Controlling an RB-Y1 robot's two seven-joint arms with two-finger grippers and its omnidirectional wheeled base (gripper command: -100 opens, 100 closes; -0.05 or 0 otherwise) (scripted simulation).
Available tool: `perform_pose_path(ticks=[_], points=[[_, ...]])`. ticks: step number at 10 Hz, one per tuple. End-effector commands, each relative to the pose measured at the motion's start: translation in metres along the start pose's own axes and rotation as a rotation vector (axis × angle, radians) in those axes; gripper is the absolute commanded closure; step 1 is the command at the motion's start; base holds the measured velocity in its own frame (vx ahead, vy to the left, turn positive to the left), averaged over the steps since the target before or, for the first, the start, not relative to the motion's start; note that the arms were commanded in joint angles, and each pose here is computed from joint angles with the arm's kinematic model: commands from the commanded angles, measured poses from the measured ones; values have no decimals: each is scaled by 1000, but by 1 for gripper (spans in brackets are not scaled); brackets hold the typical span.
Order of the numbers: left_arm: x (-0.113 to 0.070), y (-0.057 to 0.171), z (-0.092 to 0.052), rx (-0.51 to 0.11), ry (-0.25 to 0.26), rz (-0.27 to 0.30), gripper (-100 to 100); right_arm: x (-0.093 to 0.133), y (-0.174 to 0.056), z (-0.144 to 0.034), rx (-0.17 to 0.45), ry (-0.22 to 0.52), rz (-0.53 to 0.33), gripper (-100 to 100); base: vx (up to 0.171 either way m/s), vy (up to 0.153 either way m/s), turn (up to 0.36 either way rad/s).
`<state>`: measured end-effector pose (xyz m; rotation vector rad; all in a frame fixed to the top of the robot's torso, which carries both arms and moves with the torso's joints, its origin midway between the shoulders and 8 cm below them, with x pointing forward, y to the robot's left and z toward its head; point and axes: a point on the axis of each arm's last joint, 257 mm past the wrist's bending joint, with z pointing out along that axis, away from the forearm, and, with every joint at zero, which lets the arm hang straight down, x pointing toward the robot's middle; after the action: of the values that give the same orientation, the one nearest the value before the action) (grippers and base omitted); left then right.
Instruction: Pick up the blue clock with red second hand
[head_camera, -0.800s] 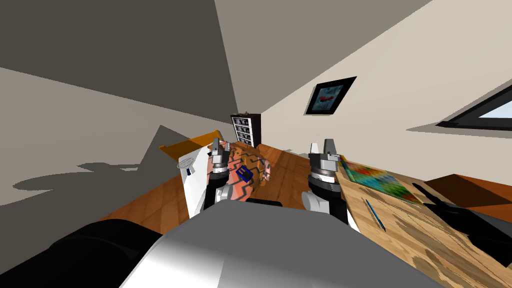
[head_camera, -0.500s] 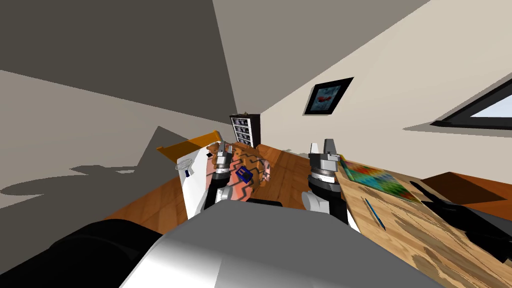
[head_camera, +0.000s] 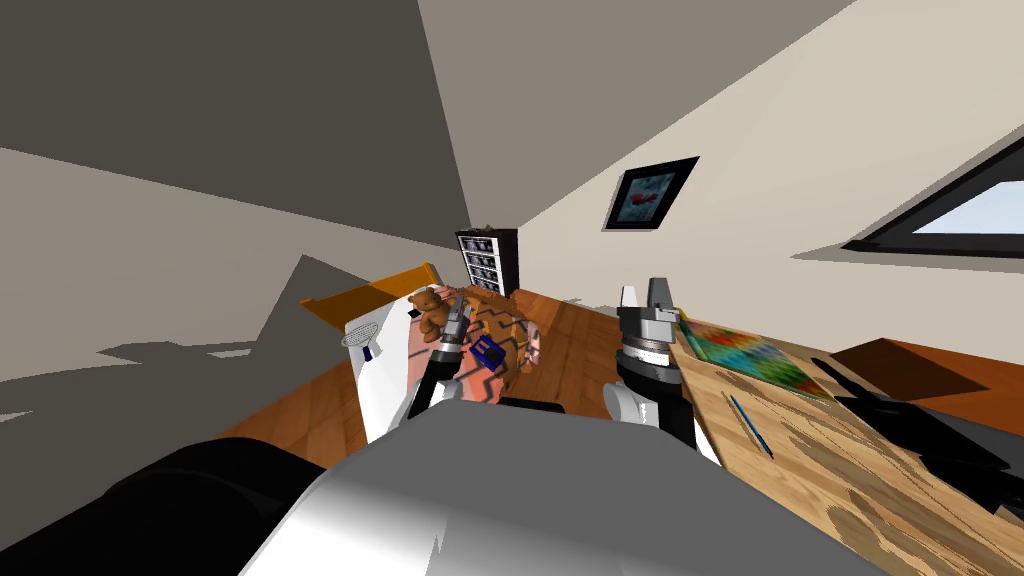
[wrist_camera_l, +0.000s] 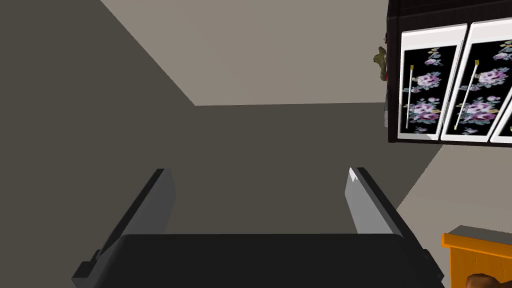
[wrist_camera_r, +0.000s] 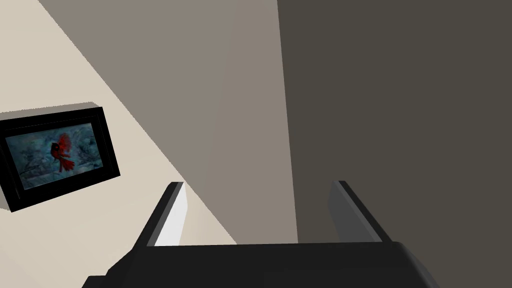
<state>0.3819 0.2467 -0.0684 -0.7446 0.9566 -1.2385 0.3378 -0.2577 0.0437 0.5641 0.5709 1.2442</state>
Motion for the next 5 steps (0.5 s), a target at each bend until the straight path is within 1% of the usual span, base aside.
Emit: perform_pose_path(ticks=[1,2,3,5], points=[[0,31,-8,-75,21,9,-100,0,0,0,0,0,0,0,28,25,-47],[1,50,-15,-131,39,17,-100,0,0,0,0,0,0,0,47,31,-88],[2,56,-17,-143,39,17,-100,0,0,0,0,0,0,0,43,26,-32],[4,102,-37,-272,75,32,-100,0,0,0,0,0,0,0,57,35,-74]])
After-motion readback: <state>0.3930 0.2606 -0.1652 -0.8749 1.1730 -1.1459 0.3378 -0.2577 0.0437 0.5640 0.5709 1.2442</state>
